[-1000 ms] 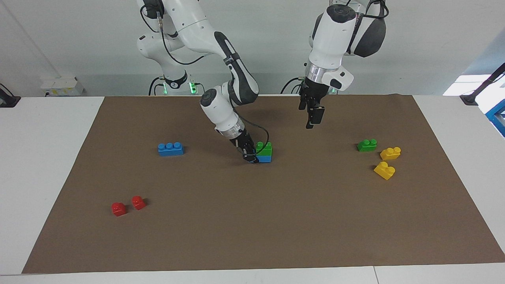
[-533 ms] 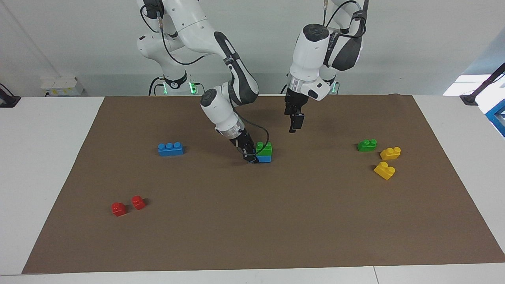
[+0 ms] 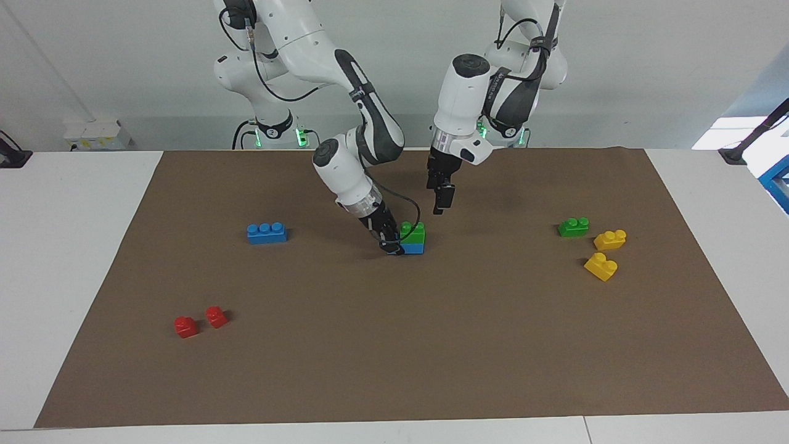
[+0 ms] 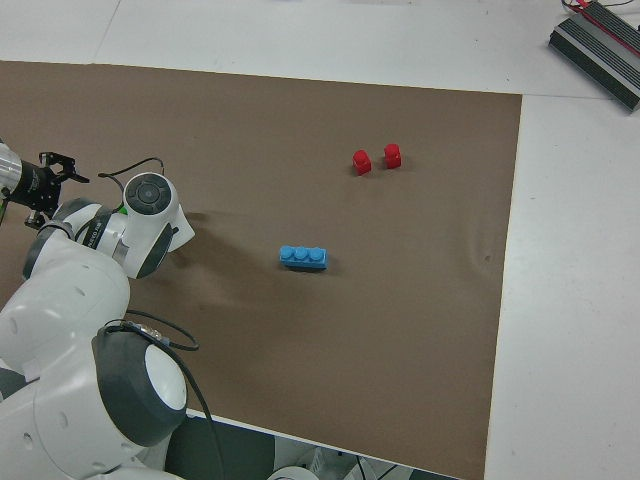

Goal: Remove green block with left arm and hold with right
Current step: 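Move the left gripper toward the green end beside the right gripper, then close the left gripper on the green block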

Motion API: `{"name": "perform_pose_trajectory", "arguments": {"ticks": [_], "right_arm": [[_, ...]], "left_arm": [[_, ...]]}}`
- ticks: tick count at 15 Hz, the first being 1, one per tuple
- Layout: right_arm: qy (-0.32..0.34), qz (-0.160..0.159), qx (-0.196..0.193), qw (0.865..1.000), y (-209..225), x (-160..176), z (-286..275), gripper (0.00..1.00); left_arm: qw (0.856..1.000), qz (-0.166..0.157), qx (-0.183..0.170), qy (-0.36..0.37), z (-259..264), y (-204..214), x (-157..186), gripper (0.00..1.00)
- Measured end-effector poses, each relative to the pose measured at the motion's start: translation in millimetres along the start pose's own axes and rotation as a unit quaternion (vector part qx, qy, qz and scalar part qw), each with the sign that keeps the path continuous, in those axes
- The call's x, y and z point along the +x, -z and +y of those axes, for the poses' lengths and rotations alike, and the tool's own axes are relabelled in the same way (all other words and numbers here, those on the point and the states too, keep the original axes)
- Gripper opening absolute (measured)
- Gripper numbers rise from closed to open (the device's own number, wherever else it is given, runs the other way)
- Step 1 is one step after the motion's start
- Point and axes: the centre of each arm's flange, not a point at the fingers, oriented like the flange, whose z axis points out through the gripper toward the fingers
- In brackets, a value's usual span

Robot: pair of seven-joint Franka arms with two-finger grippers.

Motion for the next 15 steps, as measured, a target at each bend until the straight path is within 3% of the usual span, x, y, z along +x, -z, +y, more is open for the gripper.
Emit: {"name": "perform_pose_trajectory", "arguments": {"ticks": [6,15], "right_arm": [[0.003,0.001,0.003,1.000,0.1,-0.9,1.4,0.35],[0.005,0.002,0.004,1.000,0.2,-1.3,2.2,0.35]], "left_arm": [[1.000,0.017,-0.015,-0.001,-11.1,-45.5,-19.9,1.00],[0.999,0.026,-0.035,0.003,-11.4,-74.4,-23.7,1.00]]}}
